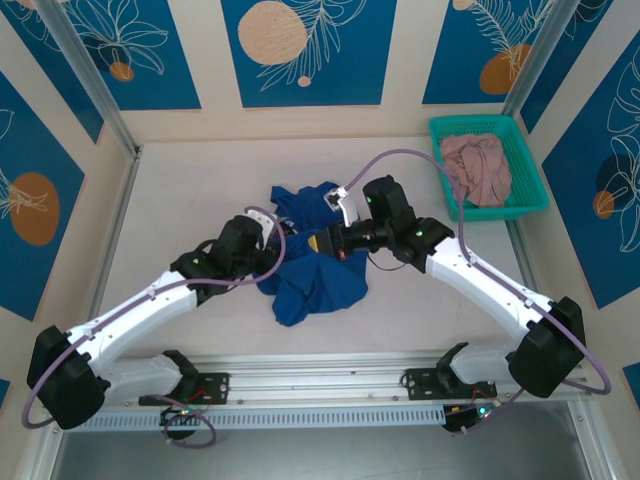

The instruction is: Fold the inside-out t-shirt

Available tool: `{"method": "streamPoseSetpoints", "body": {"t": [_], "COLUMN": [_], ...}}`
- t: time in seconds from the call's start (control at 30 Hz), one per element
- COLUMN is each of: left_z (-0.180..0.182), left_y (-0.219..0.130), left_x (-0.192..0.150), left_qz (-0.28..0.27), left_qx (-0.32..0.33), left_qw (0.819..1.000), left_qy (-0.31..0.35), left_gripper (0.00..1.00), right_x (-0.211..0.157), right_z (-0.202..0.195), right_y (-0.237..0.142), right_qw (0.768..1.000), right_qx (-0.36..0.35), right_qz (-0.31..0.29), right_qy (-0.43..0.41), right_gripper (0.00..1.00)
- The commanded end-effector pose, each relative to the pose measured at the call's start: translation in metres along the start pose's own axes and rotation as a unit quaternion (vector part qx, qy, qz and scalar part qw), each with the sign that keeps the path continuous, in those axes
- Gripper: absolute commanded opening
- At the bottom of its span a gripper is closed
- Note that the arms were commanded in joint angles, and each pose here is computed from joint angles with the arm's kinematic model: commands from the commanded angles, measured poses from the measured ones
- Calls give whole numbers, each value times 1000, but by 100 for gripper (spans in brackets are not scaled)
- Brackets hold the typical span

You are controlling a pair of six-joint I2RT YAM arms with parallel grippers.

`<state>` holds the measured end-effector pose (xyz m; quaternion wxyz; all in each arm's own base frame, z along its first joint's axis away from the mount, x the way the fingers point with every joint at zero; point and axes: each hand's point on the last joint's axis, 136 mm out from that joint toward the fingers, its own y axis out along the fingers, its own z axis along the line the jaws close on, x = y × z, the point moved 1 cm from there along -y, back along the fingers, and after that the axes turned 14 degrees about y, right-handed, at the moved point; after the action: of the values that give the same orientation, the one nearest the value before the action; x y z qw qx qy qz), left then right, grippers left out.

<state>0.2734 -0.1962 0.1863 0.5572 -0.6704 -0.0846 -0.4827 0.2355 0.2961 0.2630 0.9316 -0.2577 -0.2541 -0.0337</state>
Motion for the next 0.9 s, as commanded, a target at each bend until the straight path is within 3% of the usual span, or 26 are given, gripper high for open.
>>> {"method": "streamPoseSetpoints", "body": {"t": [0.0, 0.17, 0.37, 0.43, 0.53, 0.73, 0.87], "left_z": [5, 15, 2, 2, 5, -17, -28], "left_y": [0, 0, -13, -18, -26, -50, -50], "left_x": [-17, -35, -30, -31, -34, -20, -25], "left_qz": [28, 64, 51, 50, 55, -5, -8], "left_qx": [-21, -28, -99, -108, -107, -189, -216], "left_qw": [999, 995, 987, 985, 984, 975, 972], "left_qy": [-38, -76, -118, -126, -132, -116, -96], "left_gripper": [23, 23, 21, 16, 0, 0, 0], "right_x": [1, 4, -2, -4, -4, 8, 10], "right_z": [2, 7, -4, -9, -16, -37, -38], "right_y": [-16, -30, -26, -24, -23, -30, -27], "right_qw": [998, 994, 983, 979, 975, 972, 985], "right_qx": [-16, -15, -79, -100, -122, -189, -155], "right_qz": [-31, -74, -86, -86, -88, -88, -61], "right_qy": [-43, -83, -139, -155, -166, -107, -34], "right_gripper": [0, 0, 0, 0, 0, 0, 0]}}
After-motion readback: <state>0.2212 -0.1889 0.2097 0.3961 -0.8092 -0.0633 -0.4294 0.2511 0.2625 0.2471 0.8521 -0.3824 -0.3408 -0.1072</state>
